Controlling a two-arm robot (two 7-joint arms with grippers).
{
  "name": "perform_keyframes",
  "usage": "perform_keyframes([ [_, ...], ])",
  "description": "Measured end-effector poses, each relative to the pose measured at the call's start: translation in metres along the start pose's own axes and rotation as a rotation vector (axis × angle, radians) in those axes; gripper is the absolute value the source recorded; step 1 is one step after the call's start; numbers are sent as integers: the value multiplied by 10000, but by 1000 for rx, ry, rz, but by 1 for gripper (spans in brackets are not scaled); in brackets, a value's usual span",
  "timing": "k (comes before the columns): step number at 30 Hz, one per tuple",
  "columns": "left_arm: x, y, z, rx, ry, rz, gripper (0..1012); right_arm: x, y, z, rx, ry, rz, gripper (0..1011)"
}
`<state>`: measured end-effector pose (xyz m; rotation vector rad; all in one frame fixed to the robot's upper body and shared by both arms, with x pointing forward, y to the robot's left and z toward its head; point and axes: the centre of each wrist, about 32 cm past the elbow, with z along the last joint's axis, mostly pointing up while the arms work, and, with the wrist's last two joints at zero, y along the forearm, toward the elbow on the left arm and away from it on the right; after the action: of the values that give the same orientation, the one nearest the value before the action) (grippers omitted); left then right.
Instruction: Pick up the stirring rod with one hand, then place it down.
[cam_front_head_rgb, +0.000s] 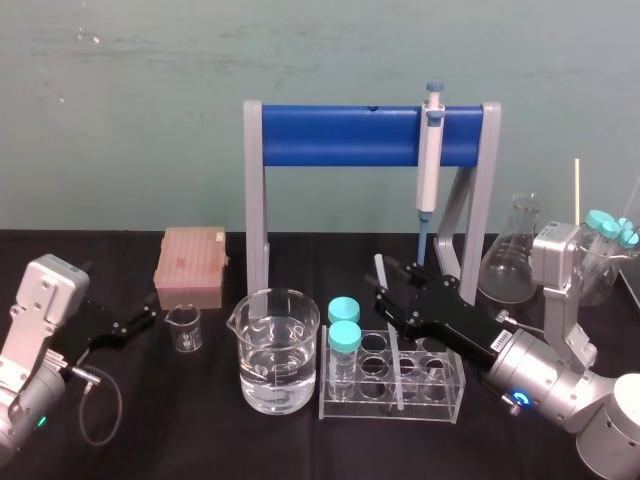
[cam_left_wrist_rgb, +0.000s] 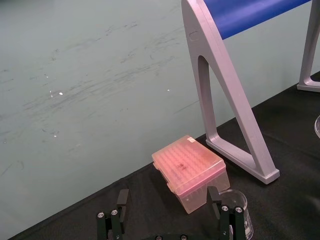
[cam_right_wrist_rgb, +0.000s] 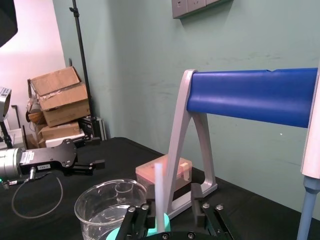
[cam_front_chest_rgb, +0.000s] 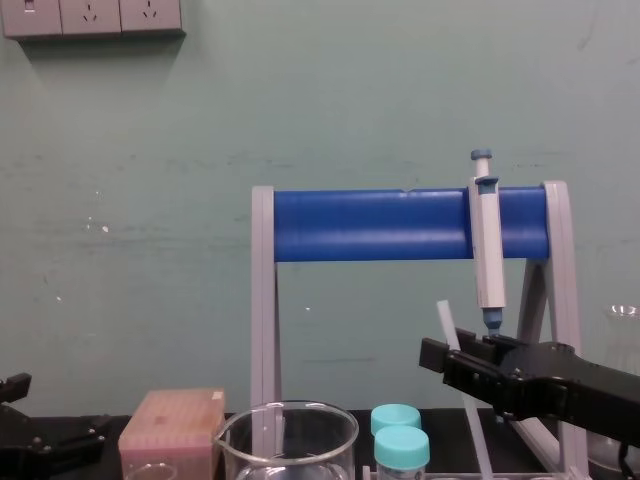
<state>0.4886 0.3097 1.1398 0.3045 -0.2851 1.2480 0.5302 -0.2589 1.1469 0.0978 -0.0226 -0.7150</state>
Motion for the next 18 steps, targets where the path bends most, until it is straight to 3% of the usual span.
perform_keyframes([
  [18, 0, 0, 0, 0, 0, 0, 1000, -1, 1, 1, 1, 1, 1, 969],
])
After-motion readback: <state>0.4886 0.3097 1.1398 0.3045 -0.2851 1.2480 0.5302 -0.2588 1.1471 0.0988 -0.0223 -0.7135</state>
